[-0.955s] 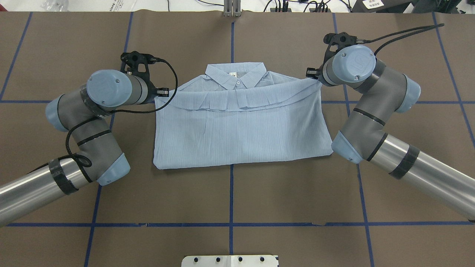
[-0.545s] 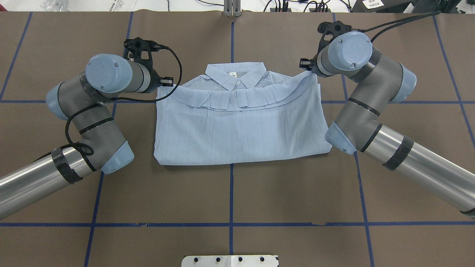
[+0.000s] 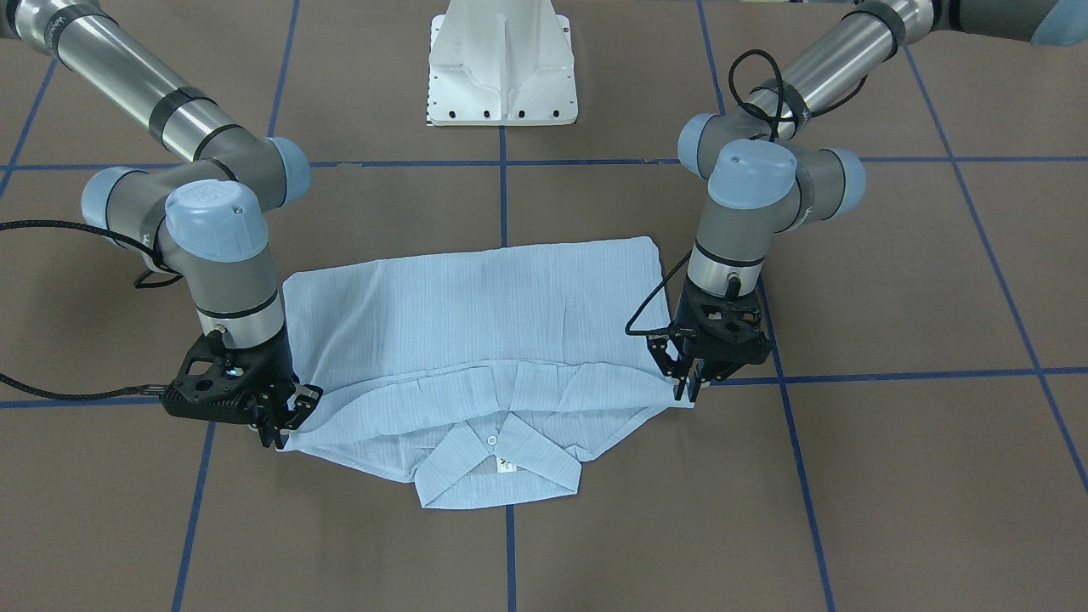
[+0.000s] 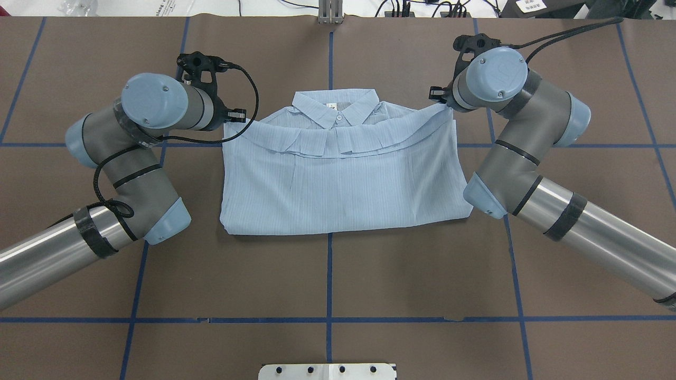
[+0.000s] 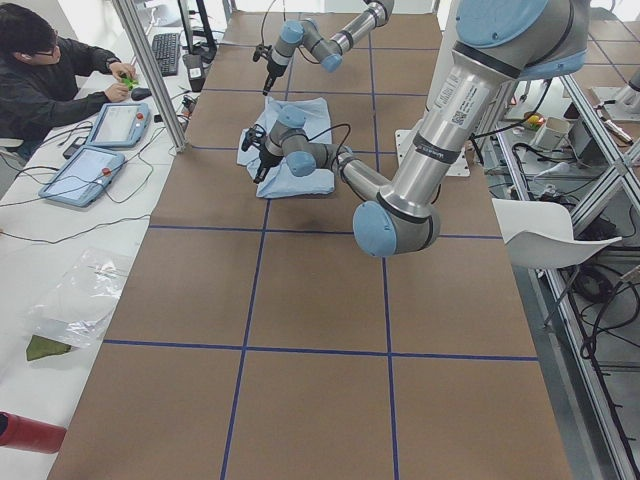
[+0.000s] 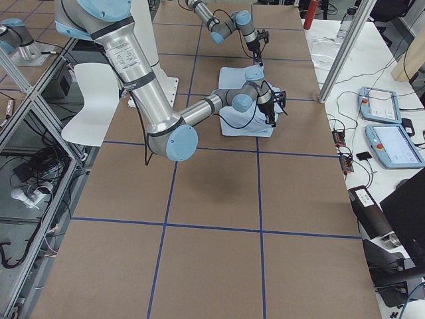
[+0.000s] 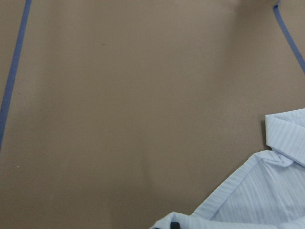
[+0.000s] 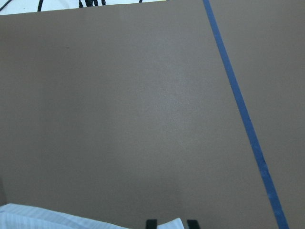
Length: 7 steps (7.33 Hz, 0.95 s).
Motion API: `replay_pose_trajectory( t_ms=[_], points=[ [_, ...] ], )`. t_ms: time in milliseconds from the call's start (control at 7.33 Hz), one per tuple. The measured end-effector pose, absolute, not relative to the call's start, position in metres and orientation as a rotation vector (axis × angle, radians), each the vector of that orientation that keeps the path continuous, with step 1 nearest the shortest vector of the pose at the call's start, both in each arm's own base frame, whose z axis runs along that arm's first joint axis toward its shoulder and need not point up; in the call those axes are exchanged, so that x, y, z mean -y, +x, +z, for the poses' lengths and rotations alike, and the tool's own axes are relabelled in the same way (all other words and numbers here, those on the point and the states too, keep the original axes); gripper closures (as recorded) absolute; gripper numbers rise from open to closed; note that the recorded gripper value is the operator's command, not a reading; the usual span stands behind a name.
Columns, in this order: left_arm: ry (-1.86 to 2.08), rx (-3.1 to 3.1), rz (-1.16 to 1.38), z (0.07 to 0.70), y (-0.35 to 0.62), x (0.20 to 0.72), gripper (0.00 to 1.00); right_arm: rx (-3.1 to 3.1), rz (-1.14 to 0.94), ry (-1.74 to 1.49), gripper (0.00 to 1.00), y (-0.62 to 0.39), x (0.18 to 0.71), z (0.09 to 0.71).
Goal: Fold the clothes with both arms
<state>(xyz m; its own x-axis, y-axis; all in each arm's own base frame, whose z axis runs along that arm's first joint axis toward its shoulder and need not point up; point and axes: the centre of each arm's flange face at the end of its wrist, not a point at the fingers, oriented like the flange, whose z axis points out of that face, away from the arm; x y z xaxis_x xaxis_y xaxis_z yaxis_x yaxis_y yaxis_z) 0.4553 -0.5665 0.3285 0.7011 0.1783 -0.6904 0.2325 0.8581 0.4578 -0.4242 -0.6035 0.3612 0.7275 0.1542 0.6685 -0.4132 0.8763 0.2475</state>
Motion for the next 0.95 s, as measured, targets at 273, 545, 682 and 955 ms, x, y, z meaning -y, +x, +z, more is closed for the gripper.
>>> replay_pose_trajectory(
  t_ms=[273, 545, 682, 955],
  points=[
    [0.561, -0.831, 0.019, 0.334, 0.435, 0.548, 0.00, 0.701, 0.306, 0.398, 0.00, -0.416, 0.606, 0.358],
    [0.502, -0.906, -0.010, 0.333, 0.430, 0.504, 0.00, 0.712, 0.302, 0.393, 0.00, -0.414, 0.606, 0.356],
    [0.458, -0.938, -0.020, 0.334, 0.442, 0.474, 0.00, 0.716, 0.302, 0.394, 0.00, -0.414, 0.605, 0.355],
    [0.395, -0.967, -0.035, 0.337, 0.468, 0.433, 0.08, 0.720, 0.302, 0.396, 0.00, -0.413, 0.605, 0.353]
  ],
)
